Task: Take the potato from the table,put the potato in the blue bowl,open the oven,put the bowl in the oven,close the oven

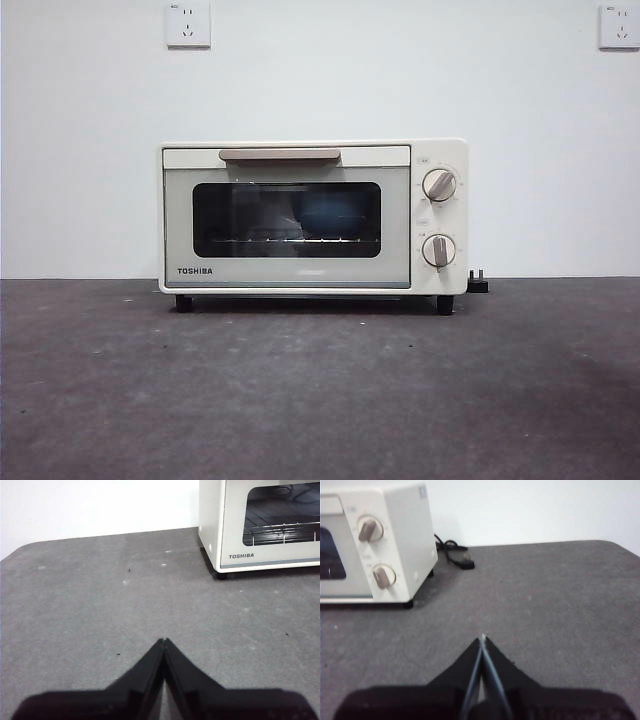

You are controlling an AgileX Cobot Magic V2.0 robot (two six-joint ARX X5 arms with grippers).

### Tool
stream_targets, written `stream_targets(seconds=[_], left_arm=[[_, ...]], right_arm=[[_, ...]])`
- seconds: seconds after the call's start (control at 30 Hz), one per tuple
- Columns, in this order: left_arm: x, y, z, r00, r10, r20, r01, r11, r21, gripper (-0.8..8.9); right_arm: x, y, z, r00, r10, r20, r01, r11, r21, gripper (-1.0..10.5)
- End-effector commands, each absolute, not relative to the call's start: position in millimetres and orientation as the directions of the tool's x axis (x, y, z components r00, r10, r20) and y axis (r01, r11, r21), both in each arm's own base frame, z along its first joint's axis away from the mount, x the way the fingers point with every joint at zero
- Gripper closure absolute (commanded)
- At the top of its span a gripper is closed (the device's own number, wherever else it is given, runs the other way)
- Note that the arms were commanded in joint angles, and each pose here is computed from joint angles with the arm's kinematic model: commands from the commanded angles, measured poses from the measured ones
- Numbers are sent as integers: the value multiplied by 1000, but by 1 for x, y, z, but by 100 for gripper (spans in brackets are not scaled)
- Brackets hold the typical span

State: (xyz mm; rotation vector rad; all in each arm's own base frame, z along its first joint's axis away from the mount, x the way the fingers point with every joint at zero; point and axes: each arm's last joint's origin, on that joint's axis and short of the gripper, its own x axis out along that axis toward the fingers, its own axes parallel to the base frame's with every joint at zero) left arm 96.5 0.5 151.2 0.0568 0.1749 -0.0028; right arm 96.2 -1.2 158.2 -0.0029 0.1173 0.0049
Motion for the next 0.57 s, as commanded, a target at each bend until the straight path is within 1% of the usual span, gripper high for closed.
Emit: stream_targets(seconds=[0.03,0.1,0.27,0.43,0.57], left_arm=[[97,1,148,983,3,-183,6,999,46,817],[97,1,148,983,3,-183,6,999,46,818],[97,1,148,982,2,-188,6,999,46,818],[98,1,148,982,2,-190,6,999,46,818],[98,1,148,982,2,-190,6,999,46,817]], right_arm=[[96,-1,152,988,6,-154,-11,999,-32,945],[96,-1,150,984,5,-181,-11,999,-31,945],[96,-1,150,984,5,-180,-14,999,-47,946],[96,-1,150,984,5,-178,-5,1000,1,946],[96,-1,150,984,5,-177,-4,1000,1,946]])
